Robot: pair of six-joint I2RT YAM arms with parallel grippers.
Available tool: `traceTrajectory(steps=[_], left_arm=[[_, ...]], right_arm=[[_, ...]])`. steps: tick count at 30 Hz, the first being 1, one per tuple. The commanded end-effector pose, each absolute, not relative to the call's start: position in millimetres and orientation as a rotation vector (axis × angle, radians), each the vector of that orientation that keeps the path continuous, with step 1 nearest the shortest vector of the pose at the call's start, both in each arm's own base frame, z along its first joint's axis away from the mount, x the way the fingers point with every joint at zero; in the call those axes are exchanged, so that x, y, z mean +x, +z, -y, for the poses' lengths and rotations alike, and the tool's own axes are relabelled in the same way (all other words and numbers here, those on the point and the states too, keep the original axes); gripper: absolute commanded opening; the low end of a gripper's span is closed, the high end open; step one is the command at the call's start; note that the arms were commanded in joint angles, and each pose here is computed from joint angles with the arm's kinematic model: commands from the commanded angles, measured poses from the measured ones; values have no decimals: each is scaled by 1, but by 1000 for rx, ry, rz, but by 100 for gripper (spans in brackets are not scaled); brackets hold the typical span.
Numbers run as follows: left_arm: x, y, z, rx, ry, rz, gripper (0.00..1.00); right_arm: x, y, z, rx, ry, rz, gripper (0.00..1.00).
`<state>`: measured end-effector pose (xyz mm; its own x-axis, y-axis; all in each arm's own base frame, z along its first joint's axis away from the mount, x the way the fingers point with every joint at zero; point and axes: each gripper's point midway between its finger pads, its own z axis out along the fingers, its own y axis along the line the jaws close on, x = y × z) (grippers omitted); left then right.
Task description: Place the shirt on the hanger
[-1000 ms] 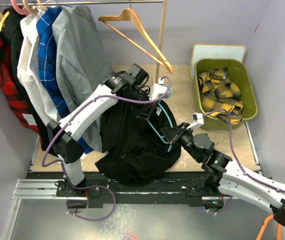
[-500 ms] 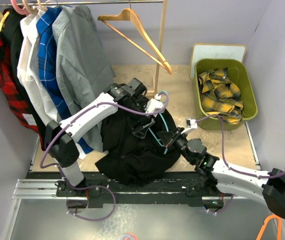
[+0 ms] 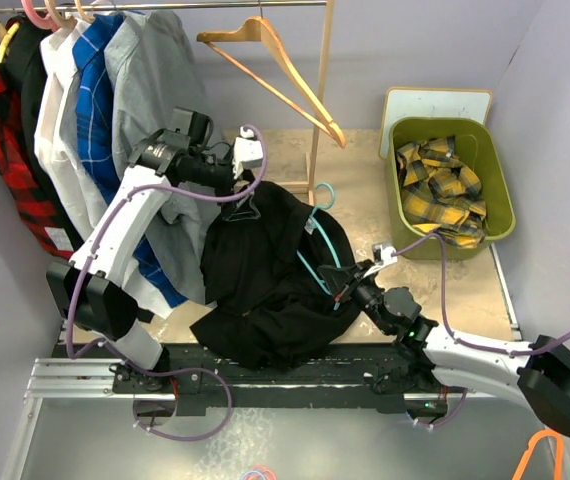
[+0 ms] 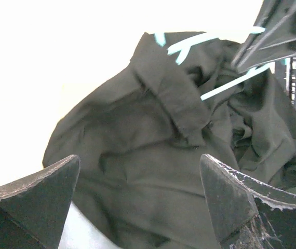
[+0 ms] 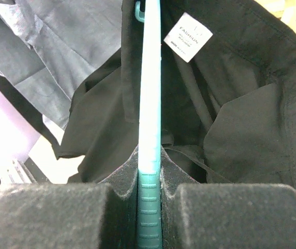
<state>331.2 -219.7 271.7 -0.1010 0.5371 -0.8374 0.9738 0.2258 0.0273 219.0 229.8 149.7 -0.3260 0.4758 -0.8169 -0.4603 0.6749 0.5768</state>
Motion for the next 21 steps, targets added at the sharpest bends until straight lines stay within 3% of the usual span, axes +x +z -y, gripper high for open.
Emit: traceTrajectory(steps=[1,12,21], left_arm=[[304,297,257,1638,-878,-1366,100],[299,284,290,1814,-934,-1092,100],[297,247,297,1940,-965,-1190,98]], right_arm=[[217,185,-232,-58,967,-1507,0],[202,185,-242,-231,985,-1470,0],[202,184,-238,-248,953,-1461,0]])
